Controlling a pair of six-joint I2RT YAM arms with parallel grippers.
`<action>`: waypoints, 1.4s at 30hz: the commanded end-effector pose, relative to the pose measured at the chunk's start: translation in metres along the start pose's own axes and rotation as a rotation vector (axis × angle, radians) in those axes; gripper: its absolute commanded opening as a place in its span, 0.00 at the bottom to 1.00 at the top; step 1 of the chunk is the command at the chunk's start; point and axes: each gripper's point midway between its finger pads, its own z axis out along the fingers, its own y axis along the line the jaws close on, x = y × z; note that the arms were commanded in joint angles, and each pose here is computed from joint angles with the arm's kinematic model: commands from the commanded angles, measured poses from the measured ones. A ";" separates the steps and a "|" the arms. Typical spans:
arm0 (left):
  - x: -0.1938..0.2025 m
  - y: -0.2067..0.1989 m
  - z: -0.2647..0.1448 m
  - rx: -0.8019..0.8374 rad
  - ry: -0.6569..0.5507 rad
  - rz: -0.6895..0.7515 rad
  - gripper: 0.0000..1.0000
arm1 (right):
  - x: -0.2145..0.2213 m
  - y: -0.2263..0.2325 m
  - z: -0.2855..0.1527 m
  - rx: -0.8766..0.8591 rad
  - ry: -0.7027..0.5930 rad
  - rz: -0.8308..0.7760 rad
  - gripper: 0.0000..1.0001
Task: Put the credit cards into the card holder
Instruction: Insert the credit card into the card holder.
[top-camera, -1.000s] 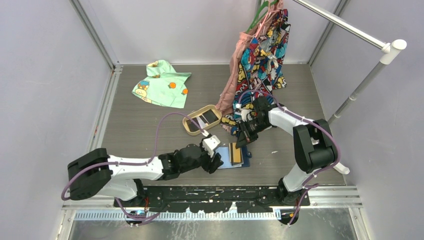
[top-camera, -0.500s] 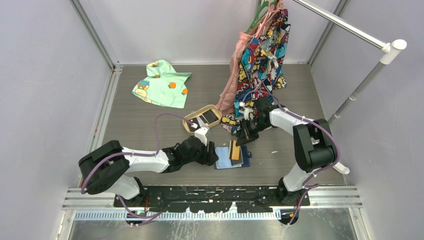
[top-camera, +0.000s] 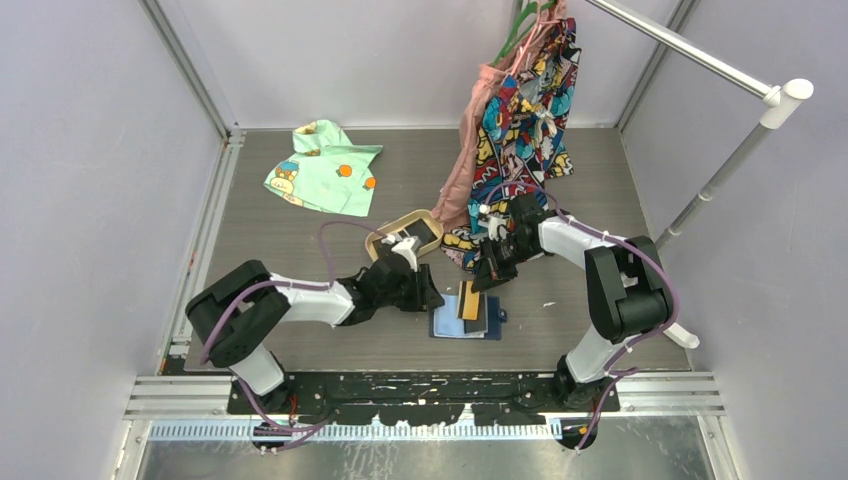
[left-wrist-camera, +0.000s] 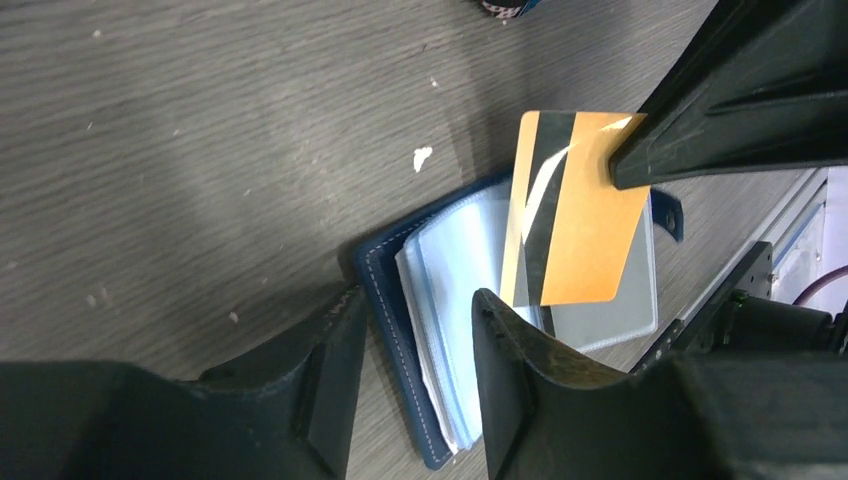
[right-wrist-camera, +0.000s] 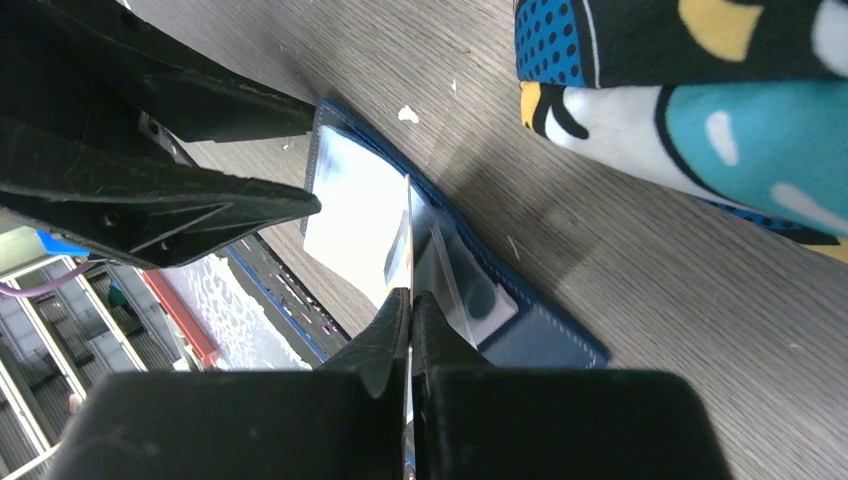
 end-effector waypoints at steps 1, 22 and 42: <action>0.016 0.006 0.010 -0.019 0.102 -0.030 0.42 | -0.007 -0.002 0.000 0.008 -0.023 -0.013 0.01; -0.036 -0.024 -0.032 0.097 -0.115 0.311 0.25 | -0.027 0.033 -0.030 -0.221 -0.116 -0.081 0.01; 0.048 -0.107 0.005 0.436 -0.028 1.315 0.48 | -0.033 0.028 -0.068 -0.298 -0.213 -0.097 0.01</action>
